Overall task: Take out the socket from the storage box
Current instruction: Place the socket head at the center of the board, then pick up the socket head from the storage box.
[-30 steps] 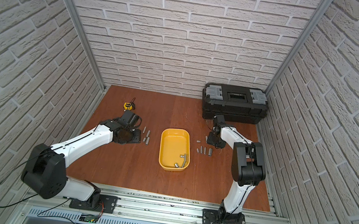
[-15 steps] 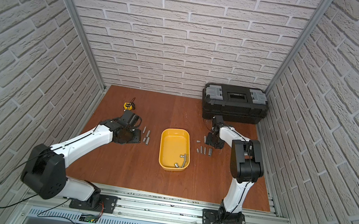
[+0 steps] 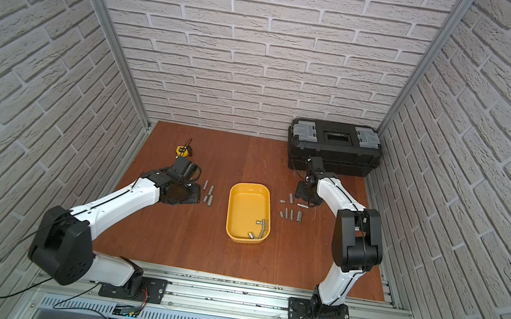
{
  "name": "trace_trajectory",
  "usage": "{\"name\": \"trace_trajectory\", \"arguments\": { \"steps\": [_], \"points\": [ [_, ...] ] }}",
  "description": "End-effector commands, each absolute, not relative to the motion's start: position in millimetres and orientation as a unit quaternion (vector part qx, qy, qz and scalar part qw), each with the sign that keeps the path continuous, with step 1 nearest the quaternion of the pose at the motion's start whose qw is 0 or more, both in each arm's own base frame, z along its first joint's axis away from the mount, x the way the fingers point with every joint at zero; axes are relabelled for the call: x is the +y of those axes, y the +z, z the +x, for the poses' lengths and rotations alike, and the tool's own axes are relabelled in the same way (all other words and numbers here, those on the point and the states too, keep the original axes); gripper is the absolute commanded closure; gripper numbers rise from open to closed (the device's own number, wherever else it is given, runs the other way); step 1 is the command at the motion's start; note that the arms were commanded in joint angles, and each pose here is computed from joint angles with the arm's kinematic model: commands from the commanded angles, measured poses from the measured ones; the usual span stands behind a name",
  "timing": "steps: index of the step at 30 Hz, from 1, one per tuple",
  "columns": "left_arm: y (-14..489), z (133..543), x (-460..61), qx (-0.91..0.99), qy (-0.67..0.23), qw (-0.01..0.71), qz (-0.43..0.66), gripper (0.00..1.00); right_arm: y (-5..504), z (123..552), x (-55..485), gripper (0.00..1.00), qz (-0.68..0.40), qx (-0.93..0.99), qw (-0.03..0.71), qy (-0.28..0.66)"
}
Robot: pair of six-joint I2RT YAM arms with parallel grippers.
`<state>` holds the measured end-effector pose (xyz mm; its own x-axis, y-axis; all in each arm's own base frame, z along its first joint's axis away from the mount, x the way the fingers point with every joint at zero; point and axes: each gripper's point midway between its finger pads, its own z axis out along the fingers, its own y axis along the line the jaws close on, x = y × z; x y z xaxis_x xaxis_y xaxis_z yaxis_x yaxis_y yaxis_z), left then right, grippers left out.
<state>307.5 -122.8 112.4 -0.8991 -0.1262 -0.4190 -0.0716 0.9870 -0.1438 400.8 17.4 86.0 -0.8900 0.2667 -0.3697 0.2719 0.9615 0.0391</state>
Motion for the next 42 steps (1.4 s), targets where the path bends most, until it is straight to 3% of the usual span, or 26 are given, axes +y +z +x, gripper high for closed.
{"name": "trace_trajectory", "arguments": {
  "steps": [1, 11, 22, 34, 42],
  "points": [
    [135, 315, -129, 0.966, -0.075, 0.243, -0.039, 0.41, 123, 400, 24, 0.38, 0.120, 0.967, 0.225, 0.011],
    [149, 324, -162, 0.963, -0.089, 0.256, 0.009, 0.40, 127, 346, 113, 0.41, -0.012, 0.978, 0.195, 0.075],
    [107, 318, -227, 0.968, -0.118, 0.213, 0.059, 0.40, 103, 313, 150, 0.46, -0.026, 0.981, 0.159, 0.105],
    [119, 314, -285, 0.954, -0.135, 0.221, 0.149, 0.41, 121, 313, 125, 0.46, 0.002, 0.981, 0.186, 0.058],
    [96, 298, -336, 0.943, -0.128, 0.180, 0.250, 0.42, 140, 321, 89, 0.46, 0.072, 0.970, 0.221, 0.075]
  ]
}}
